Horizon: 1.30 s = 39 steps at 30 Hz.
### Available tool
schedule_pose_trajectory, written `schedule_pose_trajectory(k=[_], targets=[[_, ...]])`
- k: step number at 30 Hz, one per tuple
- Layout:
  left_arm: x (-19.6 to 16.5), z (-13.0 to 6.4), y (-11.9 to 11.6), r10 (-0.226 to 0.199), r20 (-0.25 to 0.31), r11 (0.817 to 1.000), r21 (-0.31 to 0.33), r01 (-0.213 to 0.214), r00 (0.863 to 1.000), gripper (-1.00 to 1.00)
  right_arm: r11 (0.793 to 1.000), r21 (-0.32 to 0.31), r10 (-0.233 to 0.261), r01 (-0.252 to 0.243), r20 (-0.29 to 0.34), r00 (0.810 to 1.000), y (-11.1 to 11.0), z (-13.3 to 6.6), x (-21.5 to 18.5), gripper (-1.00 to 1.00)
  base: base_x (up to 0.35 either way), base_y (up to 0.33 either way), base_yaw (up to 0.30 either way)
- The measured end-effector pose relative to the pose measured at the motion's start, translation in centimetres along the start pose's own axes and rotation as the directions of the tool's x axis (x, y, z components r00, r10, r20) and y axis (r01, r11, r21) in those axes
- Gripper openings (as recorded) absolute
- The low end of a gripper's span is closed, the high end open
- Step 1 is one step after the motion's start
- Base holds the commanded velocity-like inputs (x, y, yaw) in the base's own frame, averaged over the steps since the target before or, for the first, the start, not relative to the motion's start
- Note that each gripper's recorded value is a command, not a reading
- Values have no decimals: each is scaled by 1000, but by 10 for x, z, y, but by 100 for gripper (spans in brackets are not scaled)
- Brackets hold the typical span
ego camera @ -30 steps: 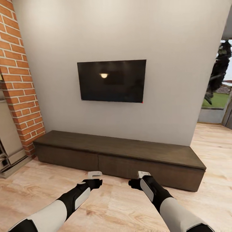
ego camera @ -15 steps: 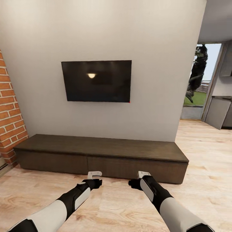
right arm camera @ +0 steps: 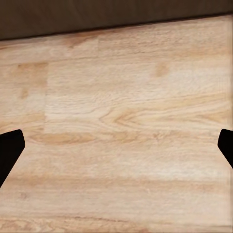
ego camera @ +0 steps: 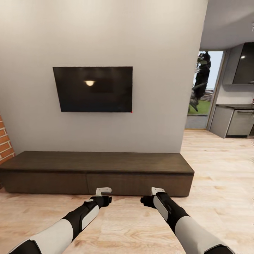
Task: Place each of the two pumpkins and all three candles from the living room inside a cabinet in the living room (use any cabinet), then make sure every cabinet is closed, and position the cauldron so it is next to a table in the living room.
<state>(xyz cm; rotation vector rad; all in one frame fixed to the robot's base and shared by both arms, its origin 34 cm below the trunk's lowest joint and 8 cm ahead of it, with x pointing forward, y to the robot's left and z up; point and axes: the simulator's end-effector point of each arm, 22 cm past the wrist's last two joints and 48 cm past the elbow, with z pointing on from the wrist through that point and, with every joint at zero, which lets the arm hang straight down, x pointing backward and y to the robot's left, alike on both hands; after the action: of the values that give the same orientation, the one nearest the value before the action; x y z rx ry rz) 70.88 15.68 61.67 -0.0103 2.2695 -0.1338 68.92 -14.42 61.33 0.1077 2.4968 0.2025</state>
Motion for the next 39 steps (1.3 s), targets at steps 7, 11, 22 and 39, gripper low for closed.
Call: schedule_pose_trajectory(k=[7,11,22,39], targets=[[17,-1,3,3,-34,1000,20,-2,999,100,999,-4,48,-48,1,999,-16,3,3,100,0,0,-13],[32,-3,8,-13,-66,999,39,16,998,100,996,-12,94,-93,18,995,-30,4,-2,100,0,0,0],[41,-9,21,-6,-106,996,85,15,994,100,972,-105,216,-208,69,974,-19,2,-19,100,0,0,0],[66,-87,-146,23,-289,627,750,211,957,100,806,-397,565,-439,295,771,-31,-41,-128,100,71,0,0]])
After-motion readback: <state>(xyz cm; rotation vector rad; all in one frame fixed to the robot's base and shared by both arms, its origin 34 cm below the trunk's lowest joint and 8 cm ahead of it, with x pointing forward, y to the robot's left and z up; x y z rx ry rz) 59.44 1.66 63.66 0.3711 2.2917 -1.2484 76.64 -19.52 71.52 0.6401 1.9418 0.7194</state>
